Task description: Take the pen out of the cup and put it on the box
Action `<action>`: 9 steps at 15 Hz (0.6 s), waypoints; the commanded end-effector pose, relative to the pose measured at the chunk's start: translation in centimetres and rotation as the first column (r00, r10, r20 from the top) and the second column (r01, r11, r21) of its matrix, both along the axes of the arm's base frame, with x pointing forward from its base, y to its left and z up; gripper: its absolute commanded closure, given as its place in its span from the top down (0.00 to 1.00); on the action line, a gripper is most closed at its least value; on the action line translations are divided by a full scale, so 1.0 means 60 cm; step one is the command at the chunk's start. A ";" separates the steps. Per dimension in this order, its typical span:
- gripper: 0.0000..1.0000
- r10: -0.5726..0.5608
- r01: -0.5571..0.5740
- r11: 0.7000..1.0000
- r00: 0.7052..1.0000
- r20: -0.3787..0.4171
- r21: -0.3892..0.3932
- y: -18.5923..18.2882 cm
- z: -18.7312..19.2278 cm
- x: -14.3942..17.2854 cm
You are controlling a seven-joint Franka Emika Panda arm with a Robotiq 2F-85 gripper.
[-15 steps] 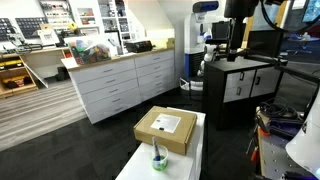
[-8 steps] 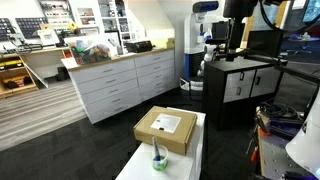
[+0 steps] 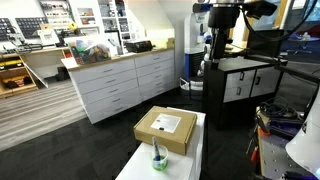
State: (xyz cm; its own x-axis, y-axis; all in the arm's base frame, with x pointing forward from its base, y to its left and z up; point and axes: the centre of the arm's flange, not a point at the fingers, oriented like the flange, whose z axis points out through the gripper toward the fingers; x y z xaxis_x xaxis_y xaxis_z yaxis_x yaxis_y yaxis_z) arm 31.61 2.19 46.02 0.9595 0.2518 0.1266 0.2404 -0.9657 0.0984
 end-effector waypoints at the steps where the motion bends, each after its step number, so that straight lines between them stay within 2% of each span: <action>1: 1.00 0.043 -0.043 0.999 0.999 -0.015 0.015 0.027 -0.036 0.057; 9: 1.00 0.145 -0.144 0.989 0.986 -0.076 0.028 0.082 -0.132 0.113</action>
